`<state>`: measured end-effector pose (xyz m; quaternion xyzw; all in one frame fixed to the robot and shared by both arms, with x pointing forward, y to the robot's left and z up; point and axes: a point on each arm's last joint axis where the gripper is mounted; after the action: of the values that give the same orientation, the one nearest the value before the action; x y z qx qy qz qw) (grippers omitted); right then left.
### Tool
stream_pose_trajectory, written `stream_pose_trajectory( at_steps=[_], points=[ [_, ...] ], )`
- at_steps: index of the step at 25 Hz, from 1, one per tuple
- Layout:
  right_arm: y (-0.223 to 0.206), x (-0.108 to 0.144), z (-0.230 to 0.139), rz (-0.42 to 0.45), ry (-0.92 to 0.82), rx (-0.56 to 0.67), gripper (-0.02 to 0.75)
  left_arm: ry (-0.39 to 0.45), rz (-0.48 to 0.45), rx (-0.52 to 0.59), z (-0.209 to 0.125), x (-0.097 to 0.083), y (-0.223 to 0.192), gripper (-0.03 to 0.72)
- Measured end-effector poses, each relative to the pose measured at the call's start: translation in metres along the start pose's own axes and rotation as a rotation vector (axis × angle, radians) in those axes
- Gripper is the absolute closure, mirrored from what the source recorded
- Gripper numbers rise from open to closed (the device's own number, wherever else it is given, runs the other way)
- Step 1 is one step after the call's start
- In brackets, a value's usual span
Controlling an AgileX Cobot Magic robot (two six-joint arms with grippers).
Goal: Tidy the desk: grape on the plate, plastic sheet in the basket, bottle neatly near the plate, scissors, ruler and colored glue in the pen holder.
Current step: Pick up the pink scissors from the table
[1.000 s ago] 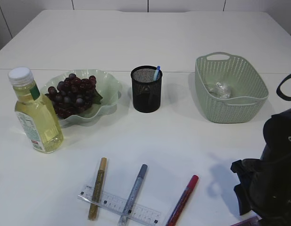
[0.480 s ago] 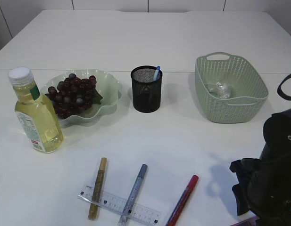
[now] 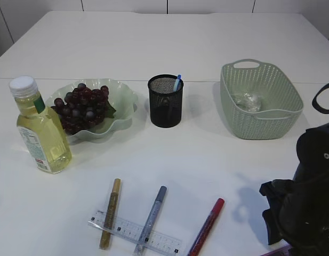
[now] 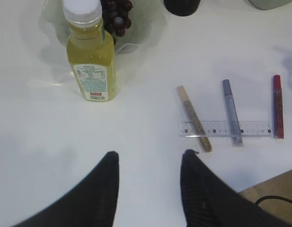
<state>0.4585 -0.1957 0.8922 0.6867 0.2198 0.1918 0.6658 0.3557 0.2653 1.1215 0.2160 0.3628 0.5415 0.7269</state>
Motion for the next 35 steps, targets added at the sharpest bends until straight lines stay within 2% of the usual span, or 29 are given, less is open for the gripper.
stream_pose_trajectory(
  at_steps=[12, 20, 25, 35],
  points=[
    [-0.0020, 0.0014, -0.0008, -0.009, -0.022, 0.018, 0.360, 0.000, 0.000, -0.001, 0.0001, 0.0000, 0.0000, 0.371],
    [-0.0023, 0.0040, 0.0003, 0.010, -0.026, 0.014, 0.535, 0.000, 0.000, -0.001, 0.0001, 0.0000, 0.0000, 0.371],
    [-0.0023, 0.0040, 0.0003, 0.010, -0.002, 0.014, 0.541, 0.000, 0.000, -0.001, 0.0001, 0.0000, 0.0000, 0.371],
    [-0.0023, 0.0039, 0.0009, 0.010, 0.203, 0.006, 0.541, 0.000, 0.000, -0.001, 0.0001, 0.0000, 0.0000, 0.371]
  ],
)
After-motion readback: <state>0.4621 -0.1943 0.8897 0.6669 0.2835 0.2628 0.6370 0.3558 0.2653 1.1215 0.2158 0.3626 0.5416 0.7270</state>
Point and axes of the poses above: a point on each arm's last joint axis where the gripper is mounted, y pointing back along that axis away from the gripper, x along the wrist's bending axis when the last joint is at zero, z = x × y, and after that the axes turned 15 degrees about y, right-handed
